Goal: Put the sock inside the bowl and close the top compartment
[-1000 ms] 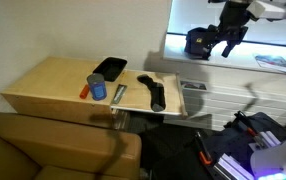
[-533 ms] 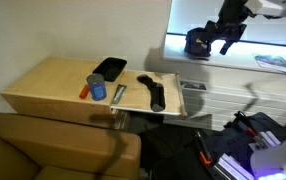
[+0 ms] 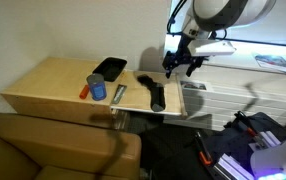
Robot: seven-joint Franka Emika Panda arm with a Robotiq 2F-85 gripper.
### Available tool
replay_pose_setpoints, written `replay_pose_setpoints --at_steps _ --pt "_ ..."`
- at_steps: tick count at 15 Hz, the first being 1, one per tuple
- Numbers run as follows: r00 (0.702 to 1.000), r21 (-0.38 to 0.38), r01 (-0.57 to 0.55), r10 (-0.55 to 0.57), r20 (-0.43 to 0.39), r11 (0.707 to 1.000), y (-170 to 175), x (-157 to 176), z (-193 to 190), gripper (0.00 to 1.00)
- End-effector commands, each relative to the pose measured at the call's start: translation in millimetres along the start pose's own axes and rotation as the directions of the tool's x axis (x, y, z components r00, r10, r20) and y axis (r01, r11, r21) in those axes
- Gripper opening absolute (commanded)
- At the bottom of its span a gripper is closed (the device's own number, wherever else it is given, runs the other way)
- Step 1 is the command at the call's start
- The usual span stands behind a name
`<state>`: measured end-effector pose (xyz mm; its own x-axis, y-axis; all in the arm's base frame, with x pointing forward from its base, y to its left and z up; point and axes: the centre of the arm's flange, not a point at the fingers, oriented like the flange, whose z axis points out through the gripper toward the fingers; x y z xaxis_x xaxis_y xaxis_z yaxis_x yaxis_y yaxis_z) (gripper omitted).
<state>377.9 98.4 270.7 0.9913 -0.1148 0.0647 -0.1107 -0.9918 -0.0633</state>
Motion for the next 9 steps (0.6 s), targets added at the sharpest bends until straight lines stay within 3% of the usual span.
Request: replay_pose_setpoints --at_steps 1,2,6,9 --pt "0.997 -0.047 -0.037 0.040 0.069 0.998 -26.0 13.0 54.2 1.00" --pt "0.999 -0.036 -0.017 0.019 0.046 0.999 -14.0 -4.3 30.3 1.00" --pt "0.996 -0.041 -0.031 0.034 0.080 0.999 -21.0 2.7 49.9 1.00" --pt "0.996 0.002 -0.082 0.082 -0.031 0.997 -20.7 13.3 87.5 1.00"
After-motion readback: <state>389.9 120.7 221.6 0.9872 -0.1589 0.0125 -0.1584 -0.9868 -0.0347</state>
